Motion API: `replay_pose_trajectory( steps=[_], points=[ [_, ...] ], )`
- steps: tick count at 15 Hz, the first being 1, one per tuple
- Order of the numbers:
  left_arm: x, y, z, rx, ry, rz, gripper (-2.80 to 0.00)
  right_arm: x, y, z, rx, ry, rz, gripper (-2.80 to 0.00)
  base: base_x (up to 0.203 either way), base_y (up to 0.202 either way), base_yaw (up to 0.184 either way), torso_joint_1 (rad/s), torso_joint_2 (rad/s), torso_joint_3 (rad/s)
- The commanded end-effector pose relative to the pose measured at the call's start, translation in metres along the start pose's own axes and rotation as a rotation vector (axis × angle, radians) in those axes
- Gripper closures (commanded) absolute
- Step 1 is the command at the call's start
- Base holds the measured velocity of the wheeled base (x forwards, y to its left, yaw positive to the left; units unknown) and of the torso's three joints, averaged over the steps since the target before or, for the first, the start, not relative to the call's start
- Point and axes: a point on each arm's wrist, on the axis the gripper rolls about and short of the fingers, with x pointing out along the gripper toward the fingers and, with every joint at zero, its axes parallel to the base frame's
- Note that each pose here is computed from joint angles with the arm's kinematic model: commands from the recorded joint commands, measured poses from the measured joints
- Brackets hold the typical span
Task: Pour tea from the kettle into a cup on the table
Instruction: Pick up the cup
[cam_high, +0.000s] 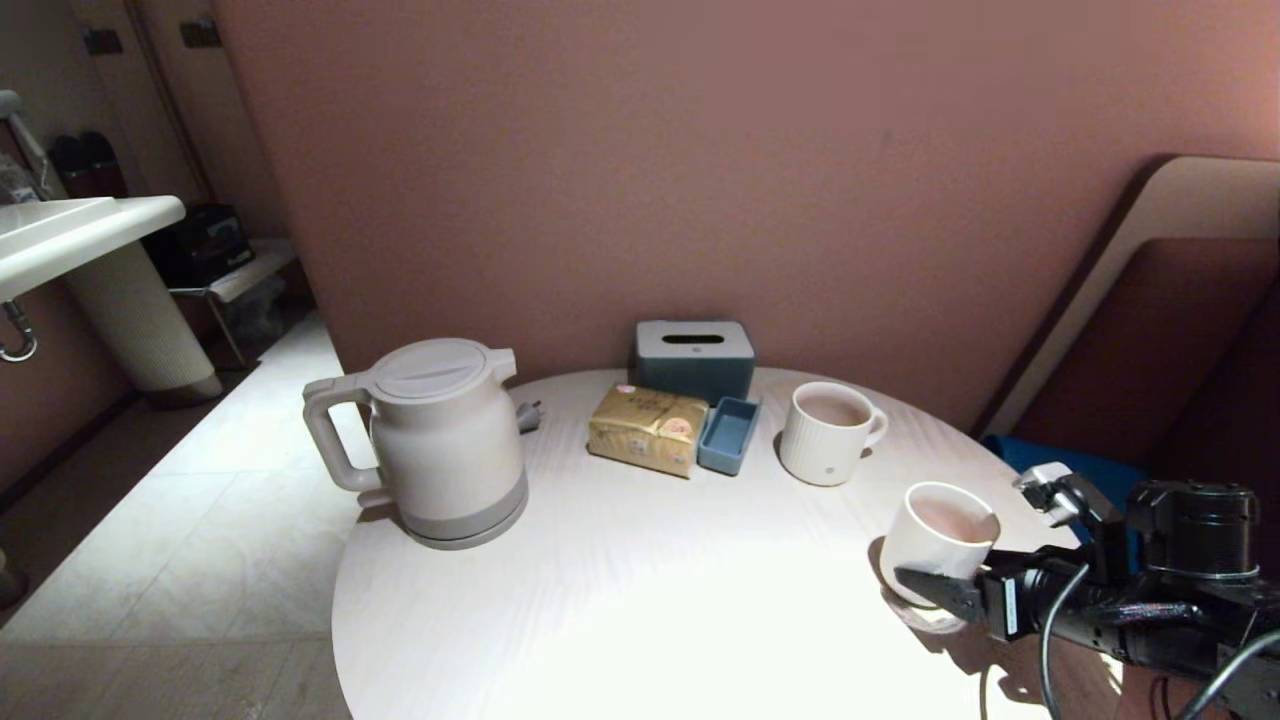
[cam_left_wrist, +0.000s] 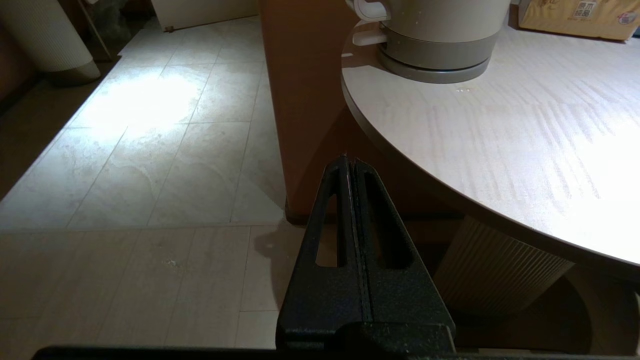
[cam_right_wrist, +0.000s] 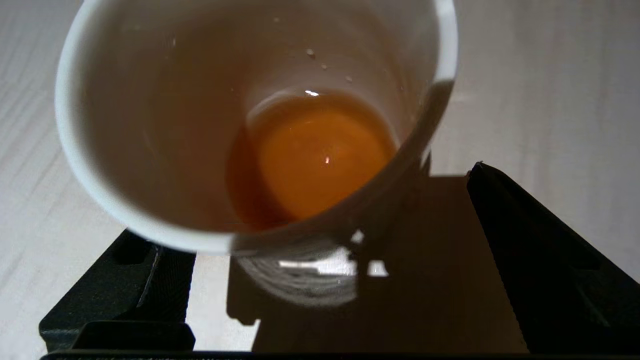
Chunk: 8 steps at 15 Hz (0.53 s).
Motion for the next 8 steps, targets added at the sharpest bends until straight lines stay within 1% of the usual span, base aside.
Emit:
replay_pose_trajectory(
  steps=[1,4,8],
  points=[
    [0.0001,0.0,0.0,0.0,0.001,0.002,0.0,0.0132,-0.0051,-0.0023,0.007,0.007,0.001,-2.8,0.0,0.0,0.0,0.0,0.0,0.0],
    [0.0001,0.0,0.0,0.0,0.001,0.0,0.0,0.014,-0.0026,-0.0004,0.003,-0.007,0.013,-2.8,0.0,0.0,0.0,0.0,0.0,0.0],
    [0.0001,0.0,0.0,0.0,0.001,0.002,0.0,0.0134,-0.0017,0.0035,0.008,-0.051,0.032,-2.8,0.0,0.0,0.0,0.0,0.0,0.0]
  ],
)
